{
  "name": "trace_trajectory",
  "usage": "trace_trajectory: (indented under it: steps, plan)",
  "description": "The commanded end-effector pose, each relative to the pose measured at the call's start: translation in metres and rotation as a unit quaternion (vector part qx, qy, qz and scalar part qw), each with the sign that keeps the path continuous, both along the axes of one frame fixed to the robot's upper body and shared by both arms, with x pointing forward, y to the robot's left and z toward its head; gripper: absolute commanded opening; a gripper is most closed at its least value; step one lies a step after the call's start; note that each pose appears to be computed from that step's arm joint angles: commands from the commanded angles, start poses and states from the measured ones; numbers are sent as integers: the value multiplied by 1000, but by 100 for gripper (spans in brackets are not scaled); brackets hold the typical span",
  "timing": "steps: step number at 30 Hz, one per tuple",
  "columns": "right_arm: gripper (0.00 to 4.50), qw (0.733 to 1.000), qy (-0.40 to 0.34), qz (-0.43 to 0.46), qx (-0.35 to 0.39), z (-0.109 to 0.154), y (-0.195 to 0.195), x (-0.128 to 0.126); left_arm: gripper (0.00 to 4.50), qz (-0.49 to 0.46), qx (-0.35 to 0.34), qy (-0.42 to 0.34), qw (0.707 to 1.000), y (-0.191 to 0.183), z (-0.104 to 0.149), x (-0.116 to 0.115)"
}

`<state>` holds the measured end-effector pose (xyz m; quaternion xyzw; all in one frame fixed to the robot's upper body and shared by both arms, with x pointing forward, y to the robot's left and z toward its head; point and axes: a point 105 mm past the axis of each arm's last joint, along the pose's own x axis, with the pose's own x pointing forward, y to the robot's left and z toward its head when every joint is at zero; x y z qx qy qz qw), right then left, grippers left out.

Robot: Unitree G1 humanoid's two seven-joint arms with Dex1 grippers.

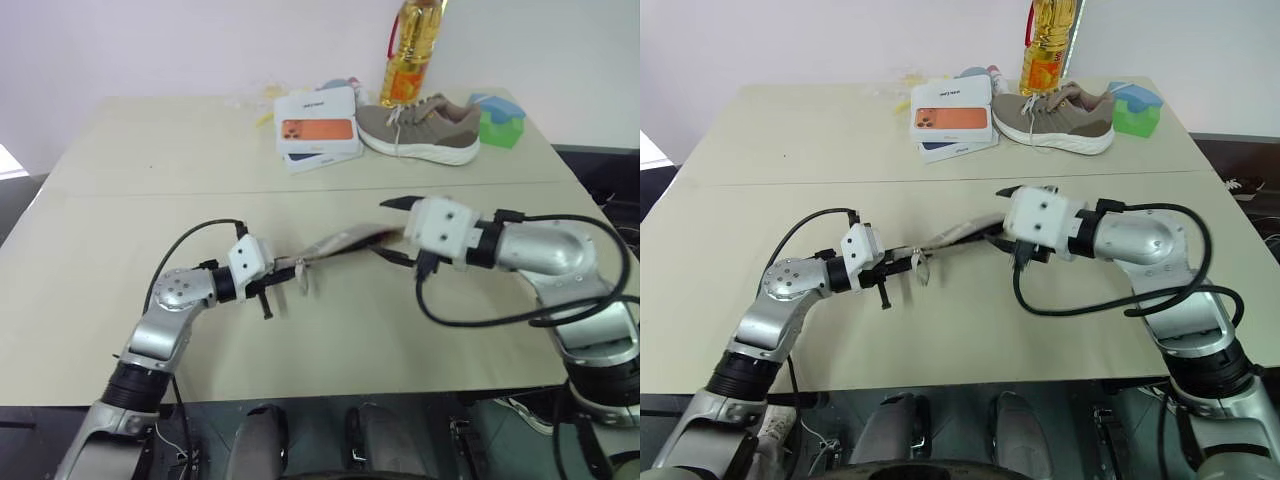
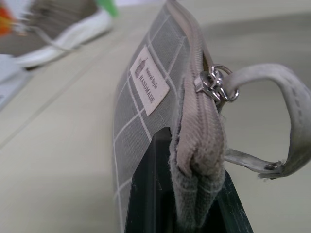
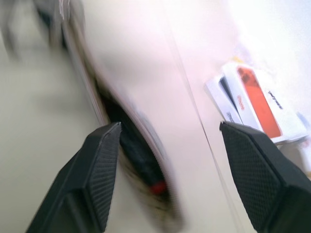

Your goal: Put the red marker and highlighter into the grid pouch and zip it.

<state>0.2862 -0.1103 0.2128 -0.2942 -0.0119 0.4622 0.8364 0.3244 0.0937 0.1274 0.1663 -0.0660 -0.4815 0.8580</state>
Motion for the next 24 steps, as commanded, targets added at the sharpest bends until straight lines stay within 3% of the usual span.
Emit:
trace_trajectory:
  steps: [1, 8, 13, 16, 21, 24]
  plan:
    - [336, 992, 95, 7, 78, -12, 16, -16, 0, 53, -22, -44, 997, -3, 14, 16]
    - [336, 951, 203, -99, 210, -35, 47, 9, 0, 67, -37, -59, 995, -25, 11, 20]
    - [336, 947, 208, -123, 210, -44, 65, 17, 0, 66, -43, -60, 995, -30, 11, 19]
    - [256, 947, 207, -120, 214, -44, 70, 17, 0, 68, -42, -59, 995, -27, 10, 20]
    - [3, 947, 189, -156, 205, -44, 53, 25, 0, 75, -37, -64, 994, -23, 11, 23]
    - [3, 949, 157, -194, 194, -37, 26, 34, 0, 80, -28, -66, 994, -16, 9, 25]
